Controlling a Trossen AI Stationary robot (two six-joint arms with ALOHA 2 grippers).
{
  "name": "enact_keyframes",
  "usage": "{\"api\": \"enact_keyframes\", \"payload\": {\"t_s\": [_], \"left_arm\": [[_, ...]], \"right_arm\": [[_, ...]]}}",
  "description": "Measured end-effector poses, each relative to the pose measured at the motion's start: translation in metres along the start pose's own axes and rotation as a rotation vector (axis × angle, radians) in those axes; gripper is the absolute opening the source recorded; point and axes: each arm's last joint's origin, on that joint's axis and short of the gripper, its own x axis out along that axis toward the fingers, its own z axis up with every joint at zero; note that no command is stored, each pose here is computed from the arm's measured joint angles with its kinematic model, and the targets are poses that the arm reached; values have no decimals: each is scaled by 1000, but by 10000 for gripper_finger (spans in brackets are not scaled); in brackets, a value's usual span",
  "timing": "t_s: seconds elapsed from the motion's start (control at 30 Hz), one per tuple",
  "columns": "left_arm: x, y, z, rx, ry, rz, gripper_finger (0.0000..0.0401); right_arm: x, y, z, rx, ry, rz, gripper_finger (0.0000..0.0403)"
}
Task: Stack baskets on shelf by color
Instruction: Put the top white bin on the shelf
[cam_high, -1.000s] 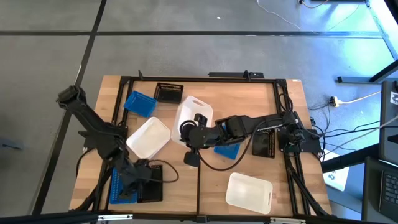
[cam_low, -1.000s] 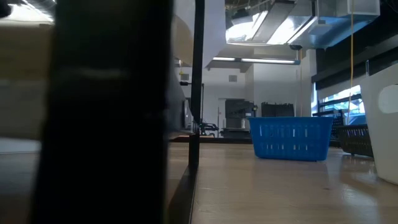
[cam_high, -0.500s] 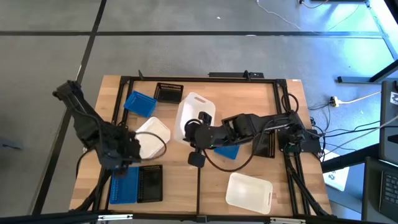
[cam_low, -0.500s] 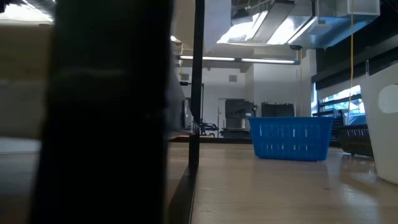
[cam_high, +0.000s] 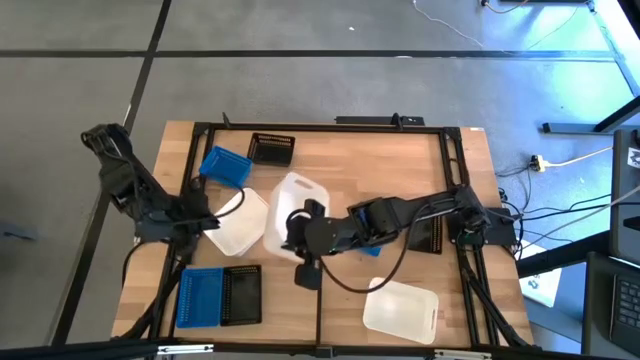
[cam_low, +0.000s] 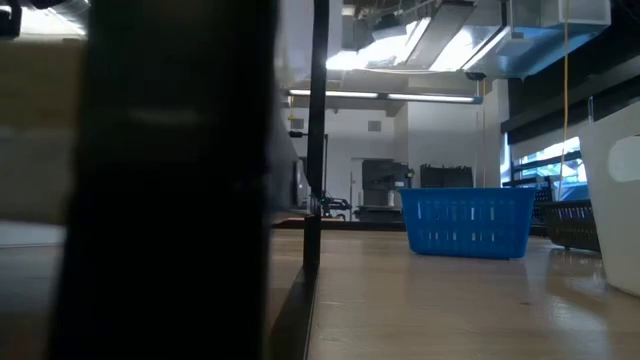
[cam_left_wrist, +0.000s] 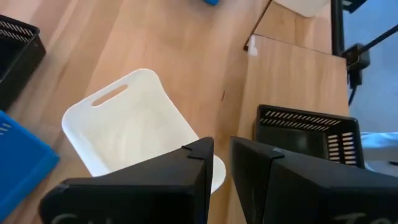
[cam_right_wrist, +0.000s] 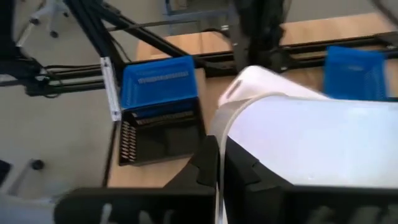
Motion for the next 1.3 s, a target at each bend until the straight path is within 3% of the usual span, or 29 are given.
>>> {"api": "enact_keyframes", "payload": {"t_s": [0.27, 0.6, 0.9, 1.3], "left_arm": [[-2, 2, 0, 45, -7, -9, 42], [-2, 2, 0, 88, -7, -9, 42], [-2, 2, 0, 106, -5, -10, 42], [-2, 2, 0, 107, -4, -11, 42]], "right_arm": [[31, 7, -13, 129, 62, 68, 0], [53, 24, -29, 146, 135, 174, 0], [73, 26, -49, 183, 263, 184, 0], [74, 27, -51, 182, 294, 212, 0]]}}
